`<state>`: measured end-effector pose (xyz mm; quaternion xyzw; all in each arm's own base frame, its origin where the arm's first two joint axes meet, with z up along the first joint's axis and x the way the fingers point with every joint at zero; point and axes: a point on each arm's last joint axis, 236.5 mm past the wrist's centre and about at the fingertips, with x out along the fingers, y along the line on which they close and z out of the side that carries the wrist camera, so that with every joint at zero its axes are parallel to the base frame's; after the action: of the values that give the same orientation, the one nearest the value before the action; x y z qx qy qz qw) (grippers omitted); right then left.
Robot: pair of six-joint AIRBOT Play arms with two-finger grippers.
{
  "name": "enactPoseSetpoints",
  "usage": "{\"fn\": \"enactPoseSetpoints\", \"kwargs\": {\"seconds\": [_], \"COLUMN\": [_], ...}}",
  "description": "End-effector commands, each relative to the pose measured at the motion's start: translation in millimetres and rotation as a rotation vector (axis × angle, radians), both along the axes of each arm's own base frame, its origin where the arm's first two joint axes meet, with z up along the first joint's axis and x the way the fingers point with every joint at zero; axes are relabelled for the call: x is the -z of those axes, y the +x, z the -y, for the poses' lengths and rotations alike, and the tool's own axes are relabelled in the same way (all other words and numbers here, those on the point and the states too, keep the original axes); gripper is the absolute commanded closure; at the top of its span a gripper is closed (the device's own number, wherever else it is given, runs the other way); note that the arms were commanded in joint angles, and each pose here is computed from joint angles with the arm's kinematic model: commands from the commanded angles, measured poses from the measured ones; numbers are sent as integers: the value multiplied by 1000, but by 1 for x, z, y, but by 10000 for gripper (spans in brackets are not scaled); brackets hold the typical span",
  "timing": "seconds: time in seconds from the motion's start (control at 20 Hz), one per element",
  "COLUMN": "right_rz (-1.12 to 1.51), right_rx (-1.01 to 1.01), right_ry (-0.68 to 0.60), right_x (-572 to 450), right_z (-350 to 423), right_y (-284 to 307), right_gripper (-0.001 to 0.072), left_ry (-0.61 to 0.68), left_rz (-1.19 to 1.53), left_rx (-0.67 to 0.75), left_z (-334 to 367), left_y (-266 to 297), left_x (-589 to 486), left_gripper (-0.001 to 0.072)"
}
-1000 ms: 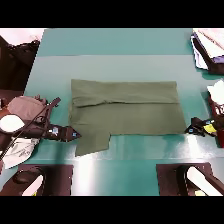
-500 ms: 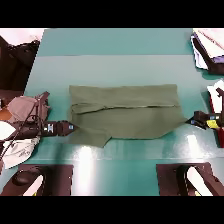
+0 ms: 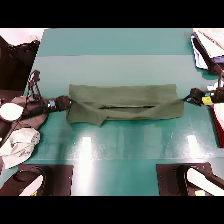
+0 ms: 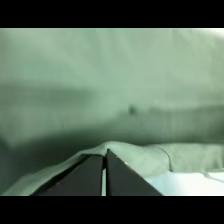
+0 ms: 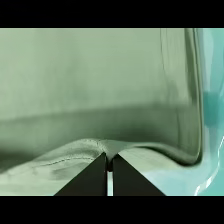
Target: Fold the shirts.
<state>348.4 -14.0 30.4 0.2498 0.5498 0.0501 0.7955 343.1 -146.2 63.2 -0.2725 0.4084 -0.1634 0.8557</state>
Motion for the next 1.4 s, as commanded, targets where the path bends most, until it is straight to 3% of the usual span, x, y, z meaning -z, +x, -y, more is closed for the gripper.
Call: {"fn": "enactPoseSetpoints", "kwargs": {"seconds": [0.0, 0.6, 0.65, 0.7, 0.75, 0.8, 0.85, 1.05, 1.1, 1.2, 1.35], "right_rz": [12, -28, -30, -32, -31, -32, -35, -84, -109, -168, -252], "right_rx": [-6, 2, 3, 2, 1, -5, -15, -78, -70, -62, -54], "right_ry": [-1, 15, 16, 17, 17, 19, 21, 39, 54, 92, 147], "right_x": [1, 39, 42, 44, 45, 44, 41, 32, 35, 48, 76], "right_z": [7, 29, 31, 32, 34, 34, 34, 47, 54, 67, 76], "right_y": [38, 102, 106, 109, 114, 116, 117, 95, 87, 72, 59], "right_gripper": [695, 691, 688, 627, 411, 297, 255, 254, 254, 254, 254], "left_ry": [35, 78, 77, 76, 73, 68, 61, 37, 33, 41, 71], "left_rz": [59, 108, 131, 153, 167, 178, 183, 110, 80, 28, -21], "left_rx": [-59, -259, -277, -290, -291, -286, -272, -131, -98, -40, 58], "left_z": [-11, -44, -48, -50, -50, -48, -45, -15, -9, -1, 9], "left_y": [49, 122, 126, 130, 134, 137, 138, 126, 120, 106, 88], "left_x": [-7, 39, 34, 28, 22, 14, 7, -9, -7, 2, 13], "left_gripper": [680, 676, 502, 232, 155, 165, 165, 168, 200, 669, 671]}}
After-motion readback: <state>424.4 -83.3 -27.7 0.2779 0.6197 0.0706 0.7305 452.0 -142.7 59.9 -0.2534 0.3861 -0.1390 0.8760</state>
